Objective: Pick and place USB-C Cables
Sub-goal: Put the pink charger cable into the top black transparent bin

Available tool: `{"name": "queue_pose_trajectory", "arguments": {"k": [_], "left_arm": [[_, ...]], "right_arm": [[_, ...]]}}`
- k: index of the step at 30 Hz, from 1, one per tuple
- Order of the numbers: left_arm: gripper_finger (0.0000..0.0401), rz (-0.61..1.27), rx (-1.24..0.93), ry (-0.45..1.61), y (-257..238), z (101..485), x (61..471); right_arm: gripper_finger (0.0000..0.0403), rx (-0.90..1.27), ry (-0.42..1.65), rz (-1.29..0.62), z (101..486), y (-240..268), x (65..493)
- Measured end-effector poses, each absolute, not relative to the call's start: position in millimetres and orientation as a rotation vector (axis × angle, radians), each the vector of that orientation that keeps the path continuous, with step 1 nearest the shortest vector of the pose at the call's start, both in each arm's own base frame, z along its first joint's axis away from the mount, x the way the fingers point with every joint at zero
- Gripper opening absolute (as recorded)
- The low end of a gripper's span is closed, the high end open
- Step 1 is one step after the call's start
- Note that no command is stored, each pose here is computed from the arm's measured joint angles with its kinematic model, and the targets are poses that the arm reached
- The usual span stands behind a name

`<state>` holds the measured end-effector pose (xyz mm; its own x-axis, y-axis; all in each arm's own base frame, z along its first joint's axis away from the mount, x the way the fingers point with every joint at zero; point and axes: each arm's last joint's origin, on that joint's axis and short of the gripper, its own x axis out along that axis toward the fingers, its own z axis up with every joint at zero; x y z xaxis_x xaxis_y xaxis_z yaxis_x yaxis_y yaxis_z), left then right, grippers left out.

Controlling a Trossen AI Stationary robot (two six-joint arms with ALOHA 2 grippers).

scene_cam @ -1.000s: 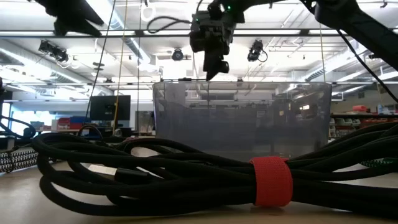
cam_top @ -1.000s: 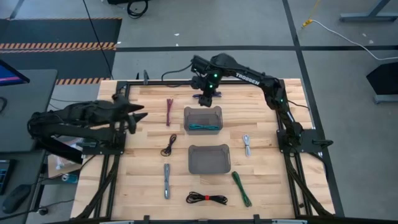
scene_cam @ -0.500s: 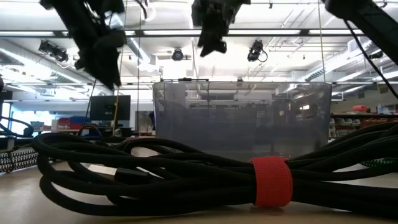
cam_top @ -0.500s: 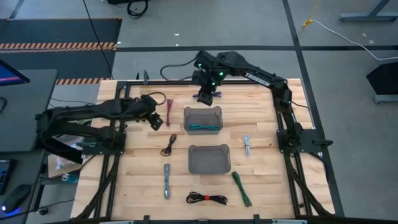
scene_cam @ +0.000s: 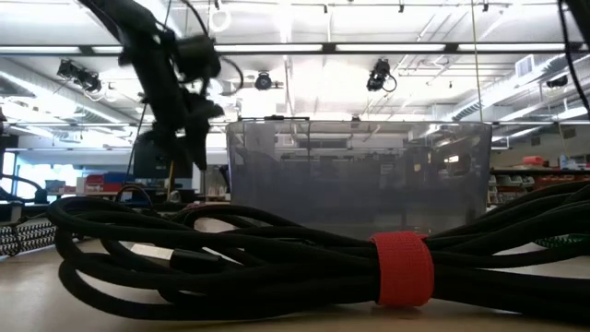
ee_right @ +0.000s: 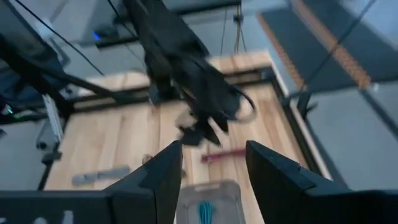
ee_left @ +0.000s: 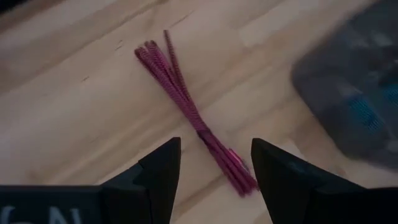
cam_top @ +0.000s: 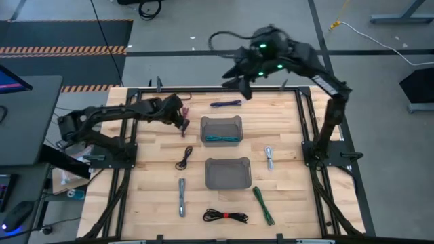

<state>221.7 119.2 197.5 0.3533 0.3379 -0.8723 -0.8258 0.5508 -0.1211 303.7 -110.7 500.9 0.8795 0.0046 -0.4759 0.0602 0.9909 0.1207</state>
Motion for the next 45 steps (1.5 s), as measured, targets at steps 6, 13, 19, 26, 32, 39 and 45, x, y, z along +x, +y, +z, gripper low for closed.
{"name": "queue_pose_trajectory", "arguments": {"k": [6,13,19,26,32,39,45], "left_arm": [[0.0204,0.785,-0.740,0.885,144,174,233],[0.0204,0.795,-0.769,0.974,150,156,232],[0.0204,0.811,-0.787,0.986,157,147,232],[0.0204,0.757,-0.817,0.953,161,138,240],[0.0204,0.735,-0.846,0.961,164,126,245],[0.0188,0.737,-0.839,0.987,164,122,244],[0.0084,0.739,-0.817,1.009,163,121,242]], "right_arm": [[0.0184,0.098,0.408,-0.030,527,-96,270],[0.0184,0.087,0.386,-0.029,534,-92,259],[0.0184,0.081,0.406,-0.021,530,-93,262],[0.0184,0.085,0.422,-0.017,527,-94,266],[0.0184,0.089,0.422,-0.017,527,-94,266],[0.0183,0.089,0.423,-0.016,527,-94,266],[0.0181,0.089,0.423,-0.016,527,-94,266]]}}
